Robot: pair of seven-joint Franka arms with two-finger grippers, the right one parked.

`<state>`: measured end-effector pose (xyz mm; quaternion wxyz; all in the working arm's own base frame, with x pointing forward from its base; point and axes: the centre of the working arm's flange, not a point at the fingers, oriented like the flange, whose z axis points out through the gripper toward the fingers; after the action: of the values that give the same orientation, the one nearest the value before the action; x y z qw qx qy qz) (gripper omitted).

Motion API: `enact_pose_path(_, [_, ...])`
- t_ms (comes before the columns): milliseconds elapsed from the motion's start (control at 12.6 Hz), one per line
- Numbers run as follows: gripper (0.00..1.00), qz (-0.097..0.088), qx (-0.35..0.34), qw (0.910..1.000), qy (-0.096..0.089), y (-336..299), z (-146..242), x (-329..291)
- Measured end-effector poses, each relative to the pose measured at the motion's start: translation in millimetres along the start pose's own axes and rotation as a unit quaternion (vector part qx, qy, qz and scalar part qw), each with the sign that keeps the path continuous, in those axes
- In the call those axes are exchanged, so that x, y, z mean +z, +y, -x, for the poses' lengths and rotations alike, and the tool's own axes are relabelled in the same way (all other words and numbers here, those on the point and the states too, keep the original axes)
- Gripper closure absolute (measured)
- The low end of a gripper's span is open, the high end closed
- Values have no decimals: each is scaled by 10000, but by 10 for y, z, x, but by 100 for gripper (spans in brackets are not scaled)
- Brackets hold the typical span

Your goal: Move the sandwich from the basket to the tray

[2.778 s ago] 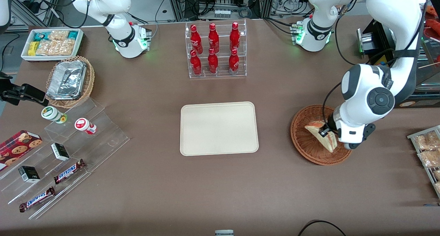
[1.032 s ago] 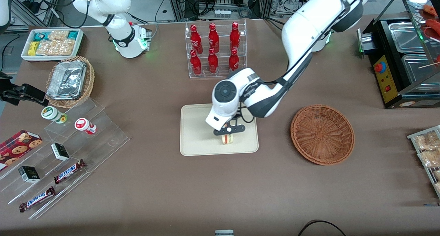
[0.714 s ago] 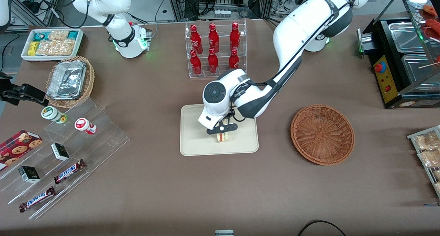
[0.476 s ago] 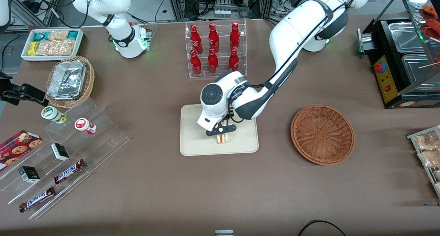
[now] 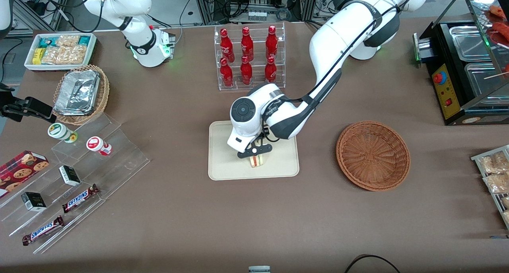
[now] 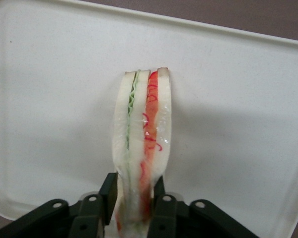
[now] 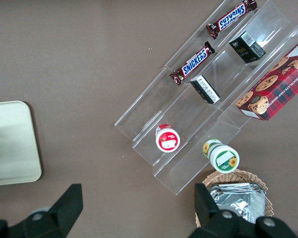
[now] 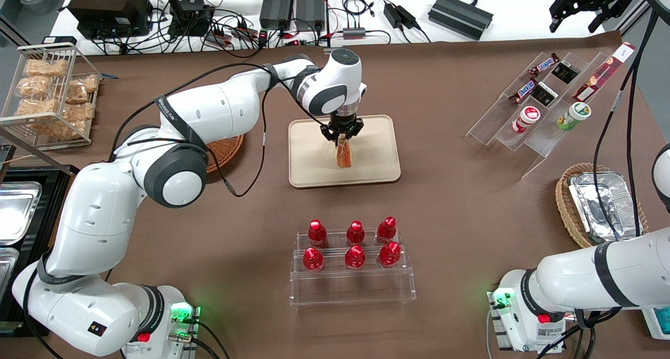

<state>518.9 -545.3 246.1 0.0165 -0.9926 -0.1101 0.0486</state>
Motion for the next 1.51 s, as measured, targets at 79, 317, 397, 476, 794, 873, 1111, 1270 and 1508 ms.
enact_pose_path(79, [46, 0, 1, 10000, 2, 0, -1, 0])
enact_pose_path(317, [12, 59, -14, 10000, 49, 11, -35, -69])
enact_pose_path(397, [1, 105, -39, 9999, 78, 11, -69, -124])
enact_pose_path(476, [0, 155, -84, 9998, 112, -8, -129, -193])
enact_pose_path(794, [0, 342, -256, 9986, 325, -148, -336, -691])
enact_pose_path(873, [0, 374, -295, 9981, 378, -201, -389, -813])
enact_pose_path(1111, [0, 165, -9, 9991, 381, -472, -600, -1034])
enact_pose_path(1270, [0, -56, -37, 9996, 292, -748, -813, -1131])
enact_pose_path(1508, [0, -153, 112, 9996, 186, -1275, -1150, -1284])
